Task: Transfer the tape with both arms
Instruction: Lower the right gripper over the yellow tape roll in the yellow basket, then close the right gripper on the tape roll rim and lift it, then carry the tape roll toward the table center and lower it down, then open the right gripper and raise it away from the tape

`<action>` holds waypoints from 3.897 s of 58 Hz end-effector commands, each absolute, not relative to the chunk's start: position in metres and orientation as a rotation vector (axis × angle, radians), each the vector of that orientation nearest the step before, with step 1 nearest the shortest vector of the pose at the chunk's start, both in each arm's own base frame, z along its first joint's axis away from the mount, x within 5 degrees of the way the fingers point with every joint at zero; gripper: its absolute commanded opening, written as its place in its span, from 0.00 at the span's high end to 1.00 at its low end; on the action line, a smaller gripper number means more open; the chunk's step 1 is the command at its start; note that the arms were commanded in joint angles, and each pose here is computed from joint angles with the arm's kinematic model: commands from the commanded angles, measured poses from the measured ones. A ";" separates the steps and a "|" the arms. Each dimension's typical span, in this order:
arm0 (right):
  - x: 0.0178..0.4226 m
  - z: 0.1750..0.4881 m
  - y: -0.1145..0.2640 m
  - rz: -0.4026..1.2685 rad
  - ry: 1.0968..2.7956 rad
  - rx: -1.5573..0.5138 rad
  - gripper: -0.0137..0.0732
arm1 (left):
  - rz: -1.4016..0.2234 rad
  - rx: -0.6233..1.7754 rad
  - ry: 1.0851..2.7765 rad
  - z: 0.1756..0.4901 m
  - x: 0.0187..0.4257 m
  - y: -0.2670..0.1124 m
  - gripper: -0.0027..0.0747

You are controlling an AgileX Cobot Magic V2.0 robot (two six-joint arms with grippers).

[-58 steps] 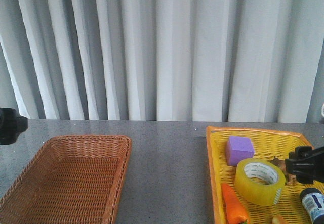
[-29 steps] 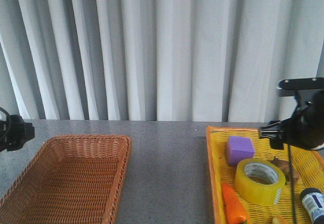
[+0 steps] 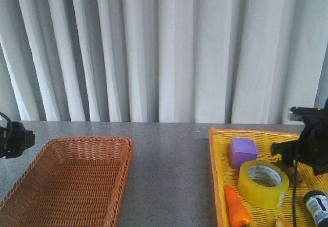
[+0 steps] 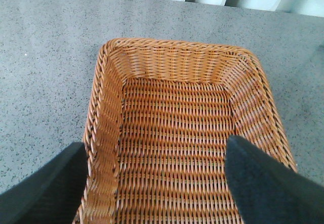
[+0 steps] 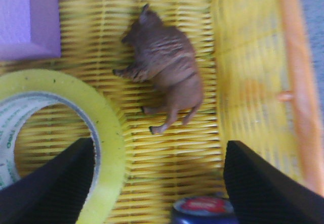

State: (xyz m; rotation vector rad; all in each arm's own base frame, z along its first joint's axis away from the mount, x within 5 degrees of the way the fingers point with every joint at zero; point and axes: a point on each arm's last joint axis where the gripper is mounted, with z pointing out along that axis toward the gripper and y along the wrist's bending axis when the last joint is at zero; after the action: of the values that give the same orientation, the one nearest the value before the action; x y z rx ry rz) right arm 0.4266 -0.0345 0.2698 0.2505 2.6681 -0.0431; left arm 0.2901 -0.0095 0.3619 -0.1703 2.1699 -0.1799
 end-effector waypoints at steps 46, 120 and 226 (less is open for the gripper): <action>0.453 0.275 -0.009 -0.099 2.631 0.056 0.29 | -0.198 -0.161 2.026 0.387 0.289 -0.011 0.28; 0.424 0.401 0.049 0.139 2.321 -0.286 0.85 | -0.198 -0.161 2.033 0.386 0.289 -0.011 0.28; 0.438 0.280 0.204 0.171 2.525 -0.726 0.35 | -0.198 -0.161 2.032 0.386 0.289 -0.011 0.28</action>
State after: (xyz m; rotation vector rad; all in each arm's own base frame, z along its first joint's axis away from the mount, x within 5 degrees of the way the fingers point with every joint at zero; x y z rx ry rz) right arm 0.4406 0.2065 0.2349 -0.7789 2.6649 0.1396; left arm 0.2911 -0.0093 0.3633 -0.1667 2.1510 -0.1781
